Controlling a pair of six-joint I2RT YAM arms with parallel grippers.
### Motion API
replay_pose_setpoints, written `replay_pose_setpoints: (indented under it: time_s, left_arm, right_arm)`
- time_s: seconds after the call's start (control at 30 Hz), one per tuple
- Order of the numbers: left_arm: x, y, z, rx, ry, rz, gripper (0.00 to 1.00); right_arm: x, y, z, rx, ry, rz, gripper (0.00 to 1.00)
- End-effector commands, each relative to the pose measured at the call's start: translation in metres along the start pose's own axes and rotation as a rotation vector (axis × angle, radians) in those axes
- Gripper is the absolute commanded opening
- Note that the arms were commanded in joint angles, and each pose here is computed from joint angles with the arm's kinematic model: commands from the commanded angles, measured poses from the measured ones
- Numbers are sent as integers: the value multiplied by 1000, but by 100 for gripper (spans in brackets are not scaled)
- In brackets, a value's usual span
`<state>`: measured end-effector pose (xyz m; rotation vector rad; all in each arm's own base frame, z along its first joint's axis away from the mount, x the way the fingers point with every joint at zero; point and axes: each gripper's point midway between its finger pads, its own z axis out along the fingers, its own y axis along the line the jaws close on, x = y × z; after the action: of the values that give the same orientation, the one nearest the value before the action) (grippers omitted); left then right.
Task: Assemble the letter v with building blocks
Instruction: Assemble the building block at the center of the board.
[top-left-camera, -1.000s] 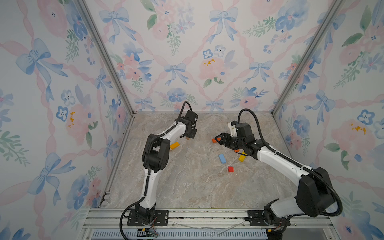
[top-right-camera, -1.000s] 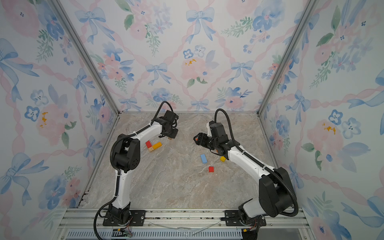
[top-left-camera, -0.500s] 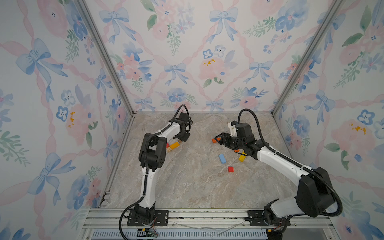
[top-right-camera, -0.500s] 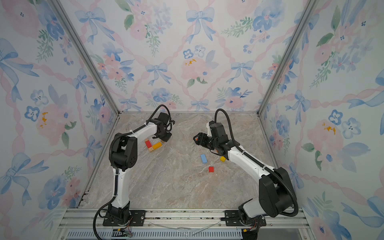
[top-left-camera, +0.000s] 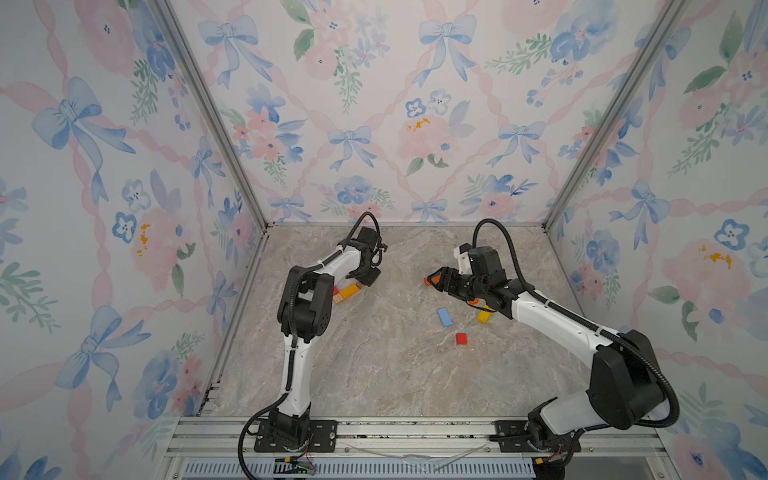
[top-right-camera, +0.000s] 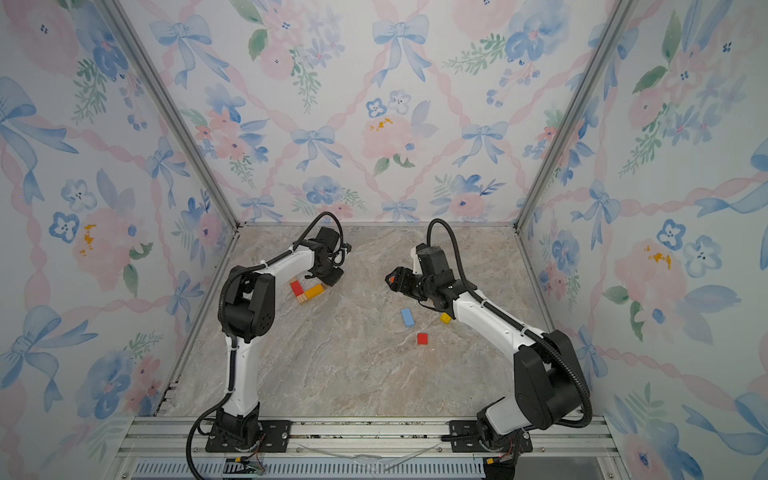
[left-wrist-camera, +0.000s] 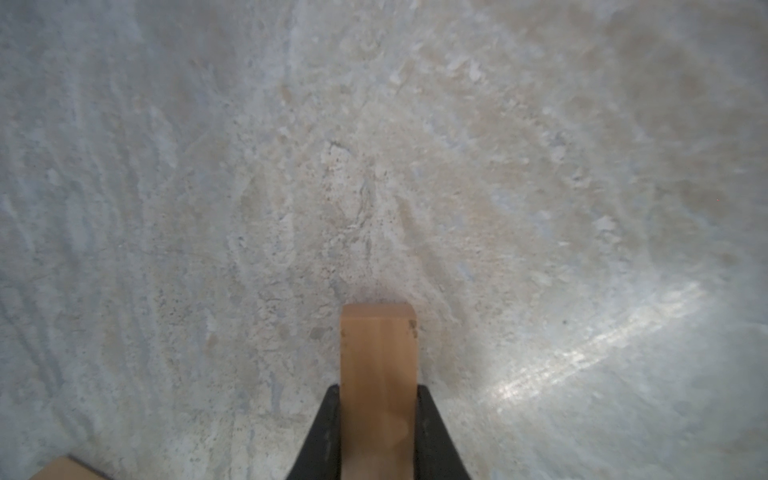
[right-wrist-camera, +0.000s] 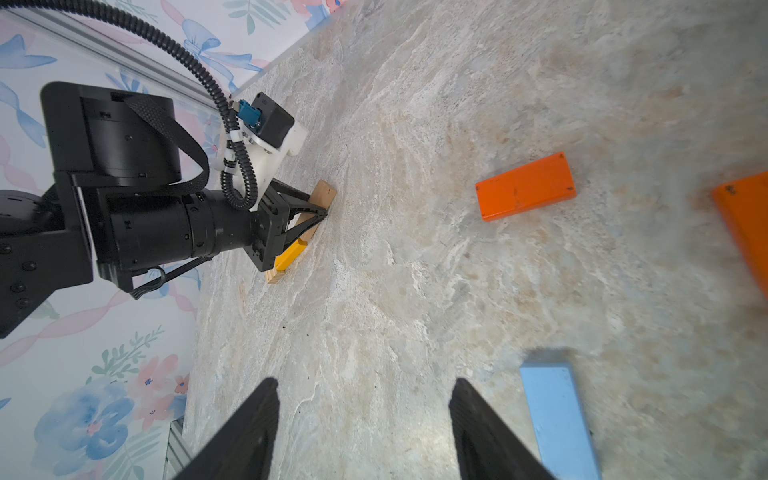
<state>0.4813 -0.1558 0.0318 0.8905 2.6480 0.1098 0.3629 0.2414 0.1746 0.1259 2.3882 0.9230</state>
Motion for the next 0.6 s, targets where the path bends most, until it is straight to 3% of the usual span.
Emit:
replay_pose_setpoints:
  time_s: [0.0,0.17,0.23,0.4,0.57]
  left_arm:
    - [16,-8,16,28,55,34,0]
    - [17,-8,16,36,56,29,0]
    - [16,-9,15,42,50,26,4]
    - [11,-9,12,46,35,22,18]
    - [7,-11,7,57,19,4,38]
  right_arm:
    - [-5,10,2,-27,-5,-5,67]
    - [-4,11,3,-28,-3,-5,67]
    - [-4,11,3,-30,-2,-4,67]
    - [-4,12,5,-33,0,-5,67]
    - [-3,12,6,-33,1,-6,68]
